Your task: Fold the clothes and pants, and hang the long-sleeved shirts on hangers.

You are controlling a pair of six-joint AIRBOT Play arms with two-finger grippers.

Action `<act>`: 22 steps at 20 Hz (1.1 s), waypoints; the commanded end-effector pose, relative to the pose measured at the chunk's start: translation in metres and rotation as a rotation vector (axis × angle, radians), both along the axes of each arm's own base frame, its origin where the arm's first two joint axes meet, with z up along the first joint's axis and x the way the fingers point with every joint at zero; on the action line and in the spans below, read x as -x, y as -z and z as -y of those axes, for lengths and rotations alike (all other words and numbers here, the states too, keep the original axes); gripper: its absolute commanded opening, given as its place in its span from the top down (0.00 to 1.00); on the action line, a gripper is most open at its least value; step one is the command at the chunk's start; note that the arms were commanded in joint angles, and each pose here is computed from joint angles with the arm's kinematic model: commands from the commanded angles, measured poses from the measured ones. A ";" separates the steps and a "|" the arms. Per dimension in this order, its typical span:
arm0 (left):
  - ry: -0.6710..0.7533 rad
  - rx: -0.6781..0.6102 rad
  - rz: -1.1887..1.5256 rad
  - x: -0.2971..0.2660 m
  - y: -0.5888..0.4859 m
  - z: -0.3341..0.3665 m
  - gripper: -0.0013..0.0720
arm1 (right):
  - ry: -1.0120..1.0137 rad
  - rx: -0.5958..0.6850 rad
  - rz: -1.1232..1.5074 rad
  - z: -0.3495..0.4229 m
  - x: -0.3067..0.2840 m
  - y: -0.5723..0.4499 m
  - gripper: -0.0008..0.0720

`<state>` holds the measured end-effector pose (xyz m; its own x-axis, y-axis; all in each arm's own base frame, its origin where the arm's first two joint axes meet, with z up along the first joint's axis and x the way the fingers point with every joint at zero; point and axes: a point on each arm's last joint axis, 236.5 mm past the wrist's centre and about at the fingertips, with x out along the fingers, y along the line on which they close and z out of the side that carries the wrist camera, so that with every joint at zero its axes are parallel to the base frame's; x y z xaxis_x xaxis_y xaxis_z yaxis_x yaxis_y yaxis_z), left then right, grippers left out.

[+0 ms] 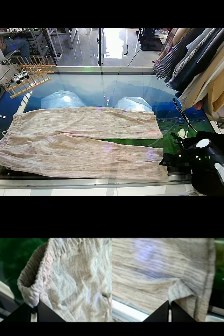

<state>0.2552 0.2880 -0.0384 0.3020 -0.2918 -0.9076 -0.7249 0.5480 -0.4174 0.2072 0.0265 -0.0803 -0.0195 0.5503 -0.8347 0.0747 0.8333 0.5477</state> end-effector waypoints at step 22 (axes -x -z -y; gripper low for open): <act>-0.217 -0.173 0.611 -0.246 -0.097 -0.031 0.96 | 0.356 0.198 0.626 0.051 -0.304 -0.092 0.97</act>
